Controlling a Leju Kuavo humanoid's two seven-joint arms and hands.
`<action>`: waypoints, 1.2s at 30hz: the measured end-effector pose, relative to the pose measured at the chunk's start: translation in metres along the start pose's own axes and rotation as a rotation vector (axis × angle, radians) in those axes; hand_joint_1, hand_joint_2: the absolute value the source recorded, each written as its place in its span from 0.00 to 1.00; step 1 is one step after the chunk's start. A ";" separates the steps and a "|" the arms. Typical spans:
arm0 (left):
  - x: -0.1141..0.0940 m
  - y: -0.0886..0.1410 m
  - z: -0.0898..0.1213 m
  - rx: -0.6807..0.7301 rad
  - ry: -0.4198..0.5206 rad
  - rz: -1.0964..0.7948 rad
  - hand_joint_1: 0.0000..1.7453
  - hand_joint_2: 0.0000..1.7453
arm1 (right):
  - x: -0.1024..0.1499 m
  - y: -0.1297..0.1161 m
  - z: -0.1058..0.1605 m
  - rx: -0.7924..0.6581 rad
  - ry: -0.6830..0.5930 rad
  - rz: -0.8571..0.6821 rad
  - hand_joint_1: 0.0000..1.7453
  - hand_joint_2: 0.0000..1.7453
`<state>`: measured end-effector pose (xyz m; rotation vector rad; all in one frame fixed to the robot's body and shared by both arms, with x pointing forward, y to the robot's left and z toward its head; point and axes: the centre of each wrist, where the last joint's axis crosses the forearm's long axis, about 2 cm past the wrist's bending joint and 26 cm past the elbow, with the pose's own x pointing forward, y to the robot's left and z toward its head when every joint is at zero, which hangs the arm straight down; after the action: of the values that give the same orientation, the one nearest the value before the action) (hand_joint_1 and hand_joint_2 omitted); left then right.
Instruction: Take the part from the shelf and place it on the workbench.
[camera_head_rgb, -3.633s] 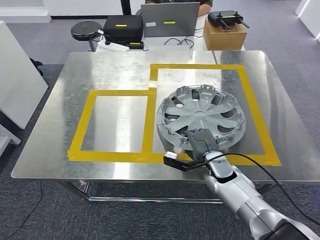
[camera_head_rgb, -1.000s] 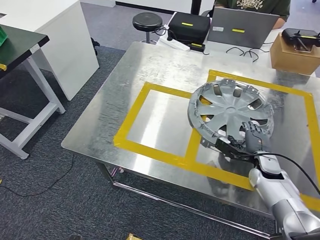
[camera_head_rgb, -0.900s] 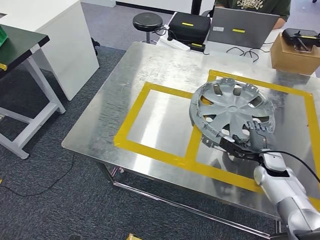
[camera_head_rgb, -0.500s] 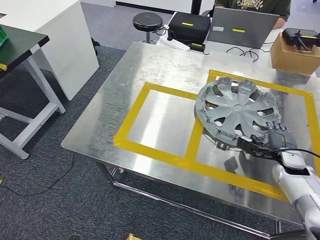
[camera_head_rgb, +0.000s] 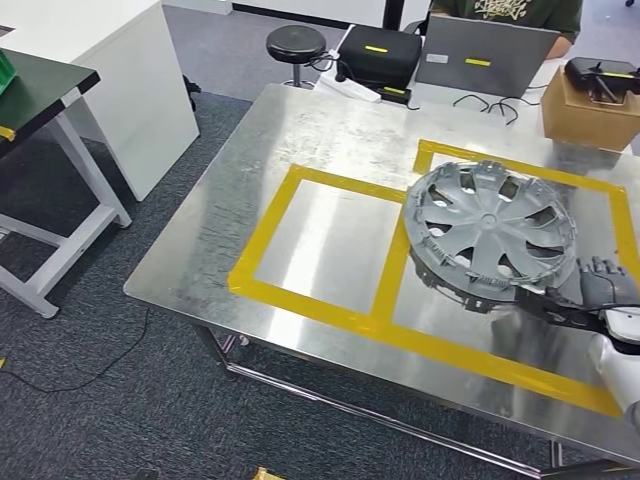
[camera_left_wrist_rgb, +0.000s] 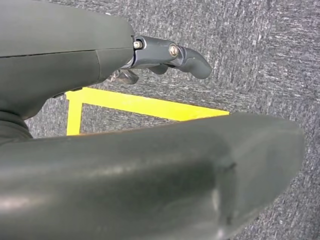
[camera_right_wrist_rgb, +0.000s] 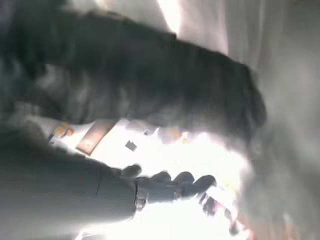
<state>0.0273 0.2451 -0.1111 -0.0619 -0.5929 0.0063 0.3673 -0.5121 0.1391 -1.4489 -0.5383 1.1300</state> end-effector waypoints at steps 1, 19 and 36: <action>0.000 0.000 0.000 0.001 -0.001 0.000 0.00 0.00 | -0.004 0.004 0.001 0.012 0.006 0.012 0.00 0.00; -0.002 0.004 0.001 0.037 -0.010 0.046 0.00 0.00 | -0.086 0.046 0.035 -0.126 0.083 -0.422 0.00 0.00; -0.006 -0.001 0.003 0.059 -0.012 0.082 0.00 0.00 | -0.038 0.057 0.161 -0.923 -0.194 -1.564 0.00 0.00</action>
<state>0.0205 0.2441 -0.1116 -0.0292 -0.6014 0.1035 0.1967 -0.4780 0.1191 -1.0364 -2.0162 -0.3404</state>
